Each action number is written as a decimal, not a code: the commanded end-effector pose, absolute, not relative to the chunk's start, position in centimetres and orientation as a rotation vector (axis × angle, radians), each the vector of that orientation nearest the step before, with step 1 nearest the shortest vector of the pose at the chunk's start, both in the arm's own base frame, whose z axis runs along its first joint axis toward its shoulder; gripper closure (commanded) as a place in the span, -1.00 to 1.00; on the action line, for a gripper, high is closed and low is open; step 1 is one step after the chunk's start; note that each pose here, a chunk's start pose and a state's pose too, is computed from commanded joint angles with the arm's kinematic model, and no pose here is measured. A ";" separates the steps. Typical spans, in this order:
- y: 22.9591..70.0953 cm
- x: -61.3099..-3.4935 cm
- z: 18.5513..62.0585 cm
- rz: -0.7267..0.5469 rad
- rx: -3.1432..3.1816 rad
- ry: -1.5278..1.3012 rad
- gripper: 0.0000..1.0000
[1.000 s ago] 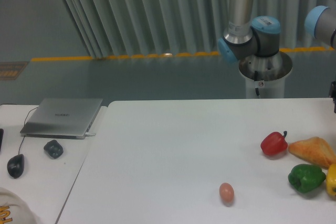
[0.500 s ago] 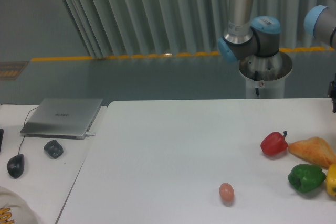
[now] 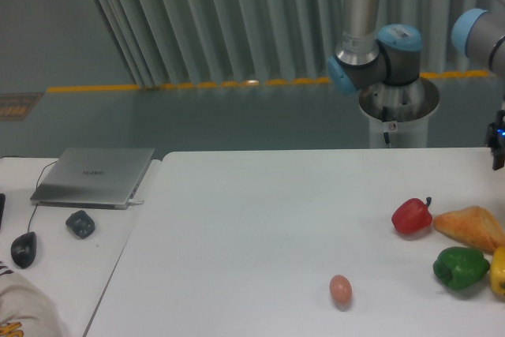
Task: Place the triangular bread in the basket
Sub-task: 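Lower the gripper down onto the triangular golden bread, then close the gripper on the triangular bread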
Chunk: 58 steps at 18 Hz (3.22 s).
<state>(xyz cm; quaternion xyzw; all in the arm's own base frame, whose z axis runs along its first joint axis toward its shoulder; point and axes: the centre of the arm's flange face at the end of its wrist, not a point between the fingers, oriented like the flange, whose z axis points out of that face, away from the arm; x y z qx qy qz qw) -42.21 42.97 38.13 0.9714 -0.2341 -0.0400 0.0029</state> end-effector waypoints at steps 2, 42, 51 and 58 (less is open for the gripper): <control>44.0 -41.5 37.9 -0.139 3.044 -0.745 -1.00; 42.9 -38.1 29.0 0.057 2.849 -0.771 0.57; 42.9 -38.2 29.2 0.052 2.850 -0.771 1.00; 42.7 -38.9 30.8 0.017 2.863 -0.778 1.00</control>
